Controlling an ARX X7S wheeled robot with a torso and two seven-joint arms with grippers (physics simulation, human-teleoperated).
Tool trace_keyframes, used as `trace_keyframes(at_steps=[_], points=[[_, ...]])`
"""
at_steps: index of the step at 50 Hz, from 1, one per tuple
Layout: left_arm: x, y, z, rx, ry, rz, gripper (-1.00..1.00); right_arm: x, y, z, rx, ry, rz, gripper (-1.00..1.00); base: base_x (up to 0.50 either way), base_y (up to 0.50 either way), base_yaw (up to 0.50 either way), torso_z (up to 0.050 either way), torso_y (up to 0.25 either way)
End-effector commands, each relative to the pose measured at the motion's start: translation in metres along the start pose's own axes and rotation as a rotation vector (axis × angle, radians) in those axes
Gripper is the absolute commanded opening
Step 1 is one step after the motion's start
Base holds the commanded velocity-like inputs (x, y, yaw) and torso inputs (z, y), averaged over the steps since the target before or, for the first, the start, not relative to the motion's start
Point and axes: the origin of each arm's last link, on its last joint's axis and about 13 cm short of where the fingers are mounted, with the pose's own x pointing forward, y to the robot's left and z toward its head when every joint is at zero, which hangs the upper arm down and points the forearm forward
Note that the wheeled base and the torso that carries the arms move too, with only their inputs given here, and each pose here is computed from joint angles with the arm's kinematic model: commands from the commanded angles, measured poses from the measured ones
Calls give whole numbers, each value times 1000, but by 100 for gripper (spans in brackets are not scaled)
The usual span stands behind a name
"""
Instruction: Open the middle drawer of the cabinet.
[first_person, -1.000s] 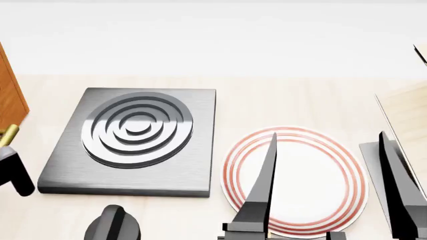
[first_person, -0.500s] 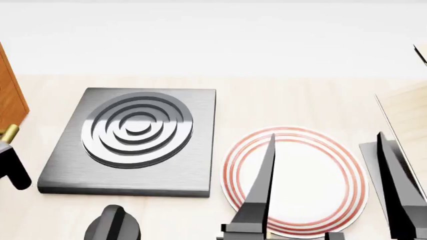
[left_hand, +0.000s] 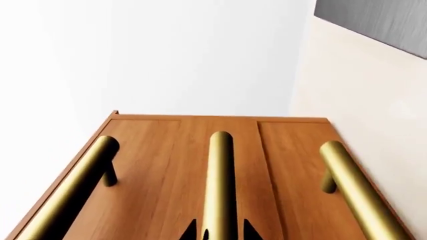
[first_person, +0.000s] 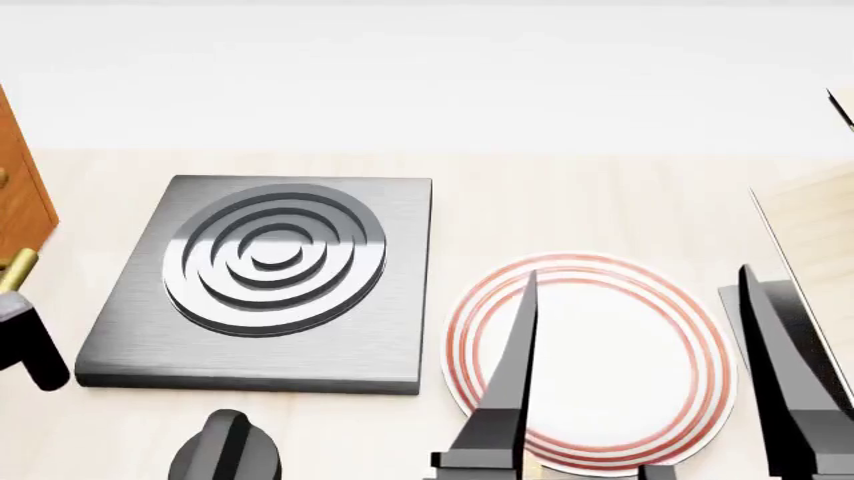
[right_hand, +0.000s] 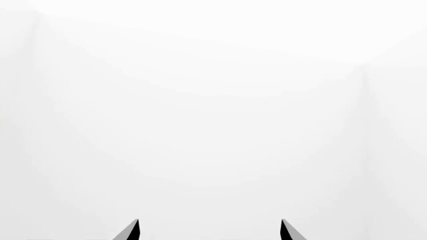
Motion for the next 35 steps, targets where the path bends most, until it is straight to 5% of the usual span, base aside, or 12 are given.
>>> trace_keyframes(at_steps=[1, 18, 35], points=[[1, 3, -1, -24, -9, 55, -100, 0, 1, 0, 1, 2, 6, 100, 0, 0, 0, 0, 0], [8, 7, 18, -14, -79, 141, -100, -1, 1, 1, 3, 1, 12, 100, 1, 0, 0, 0, 2], [21, 20, 57, -12, -264, 206, -100, -1, 1, 1, 8, 1, 16, 100, 6, -1, -5, 1, 5]])
